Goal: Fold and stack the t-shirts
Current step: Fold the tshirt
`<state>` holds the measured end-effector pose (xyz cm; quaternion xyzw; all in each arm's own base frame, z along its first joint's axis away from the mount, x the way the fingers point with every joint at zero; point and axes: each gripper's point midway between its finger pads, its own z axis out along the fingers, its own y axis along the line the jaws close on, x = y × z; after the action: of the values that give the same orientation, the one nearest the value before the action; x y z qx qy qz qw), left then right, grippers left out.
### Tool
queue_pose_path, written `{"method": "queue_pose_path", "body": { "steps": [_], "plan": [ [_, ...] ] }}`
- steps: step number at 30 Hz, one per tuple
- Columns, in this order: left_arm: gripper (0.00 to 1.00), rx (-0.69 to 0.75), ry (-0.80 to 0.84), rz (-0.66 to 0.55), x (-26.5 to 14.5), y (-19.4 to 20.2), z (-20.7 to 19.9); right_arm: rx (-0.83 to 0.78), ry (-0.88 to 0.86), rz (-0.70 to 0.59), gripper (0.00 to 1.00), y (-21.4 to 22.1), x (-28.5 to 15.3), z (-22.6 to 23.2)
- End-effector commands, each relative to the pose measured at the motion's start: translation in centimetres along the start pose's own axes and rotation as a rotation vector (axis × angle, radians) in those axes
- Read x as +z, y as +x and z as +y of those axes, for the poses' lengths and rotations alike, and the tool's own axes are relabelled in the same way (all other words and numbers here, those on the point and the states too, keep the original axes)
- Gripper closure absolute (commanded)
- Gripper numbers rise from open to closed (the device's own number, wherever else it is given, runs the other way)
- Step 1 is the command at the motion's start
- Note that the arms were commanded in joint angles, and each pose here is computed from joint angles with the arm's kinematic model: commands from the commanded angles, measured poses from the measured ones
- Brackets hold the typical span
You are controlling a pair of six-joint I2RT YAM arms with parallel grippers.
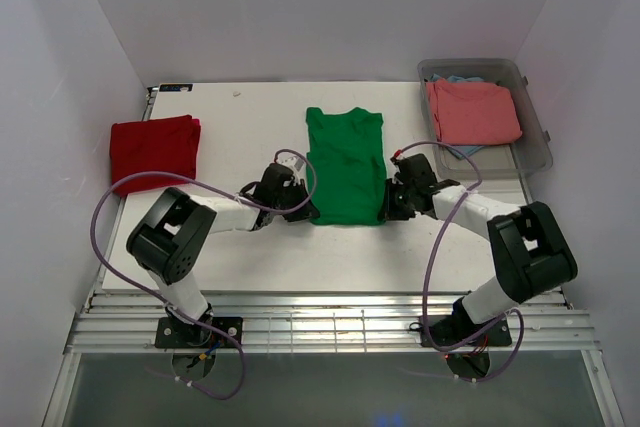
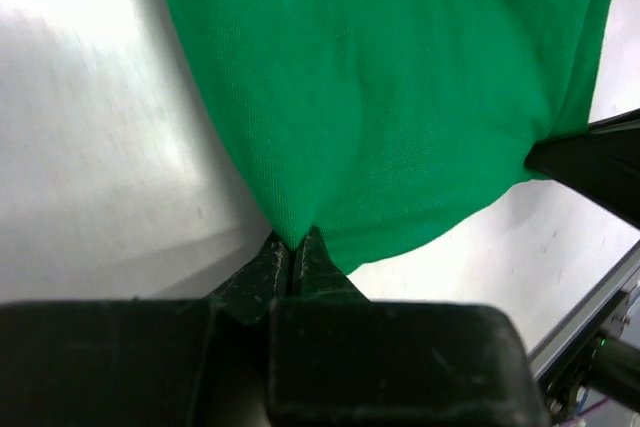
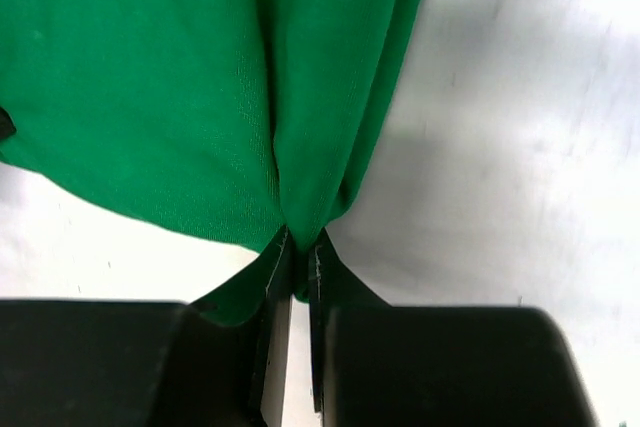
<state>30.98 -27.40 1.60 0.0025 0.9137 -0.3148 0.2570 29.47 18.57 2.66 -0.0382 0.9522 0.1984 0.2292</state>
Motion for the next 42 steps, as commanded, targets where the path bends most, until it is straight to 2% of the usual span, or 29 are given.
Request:
{"method": "queue_pose_path", "body": {
  "steps": [1, 6, 7, 12, 15, 17, 18, 19, 20, 21, 23, 24, 28, 31, 42],
  "plan": [
    [1.00, 0.021, -0.301, 0.313, -3.6, 11.6, 7.6, -0.036, 0.021, 0.008, 0.92, 2.2, -2.5, -0.3],
    [1.00, 0.026, -0.304, 0.318, -5.7, 14.0, 6.1, -0.028, 0.016, 0.047, 0.92, 7.1, -4.7, -0.5],
    [1.00, 0.031, -0.314, 0.339, -6.4, 15.1, 6.1, -0.031, -0.006, 0.019, 0.92, 7.2, -5.7, 0.1],
    [1.00, 0.006, -0.285, 0.311, -9.0, 15.9, 3.6, -0.001, -0.057, 0.040, 0.92, 11.1, -8.0, 1.3],
    [1.00, 0.018, -0.259, 0.285, -10.6, 15.6, 1.8, -0.012, -0.091, 0.015, 0.92, 11.4, -9.5, 2.5],
    [1.00, 0.009, -0.271, 0.270, -11.7, 15.1, 1.1, -0.026, -0.106, -0.012, 0.92, 10.4, -11.2, 3.8],
    [1.00, 0.008, -0.227, 0.228, -12.2, 13.6, -0.8, -0.044, -0.104, -0.030, 0.92, 9.9, -11.8, 4.4],
    [1.00, 0.012, -0.250, 0.196, -12.7, 12.7, -0.9, -0.054, -0.091, -0.035, 0.92, 9.4, -12.4, 4.6],
    [1.00, 0.015, -0.242, 0.172, -13.1, 11.8, -1.7, -0.061, -0.090, -0.108, 0.92, 6.8, -13.8, 5.7],
    [1.00, 0.020, -0.205, 0.123, -13.6, 9.8, -3.8, -0.070, -0.090, -0.132, 0.92, 5.8, -14.5, 6.3],
    [1.00, 0.037, -0.212, 0.065, -14.6, 7.6, -5.0, -0.094, -0.094, -0.185, 0.92, 2.9, -16.0, 7.8],
    [1.00, 0.037, -0.180, 0.017, -15.2, 5.6, -7.0, -0.101, -0.077, -0.188, 0.92, 2.1, -15.9, 8.1],
    [1.00, 0.043, -0.168, -0.101, -16.7, 1.3, -9.8, -0.140, -0.058, -0.243, 0.92, -1.5, -16.1, 9.8],
    [1.00, 0.055, -0.213, -0.171, -16.5, -0.8, -9.5, -0.172, -0.009, -0.288, 0.92, -4.0, -15.5, 10.1],
    [1.00, 0.014, -0.272, -0.214, -12.2, -4.6, -5.2, -0.209, 0.099, -0.312, 0.92, -8.6, -11.2, 10.6]
  ]
}}
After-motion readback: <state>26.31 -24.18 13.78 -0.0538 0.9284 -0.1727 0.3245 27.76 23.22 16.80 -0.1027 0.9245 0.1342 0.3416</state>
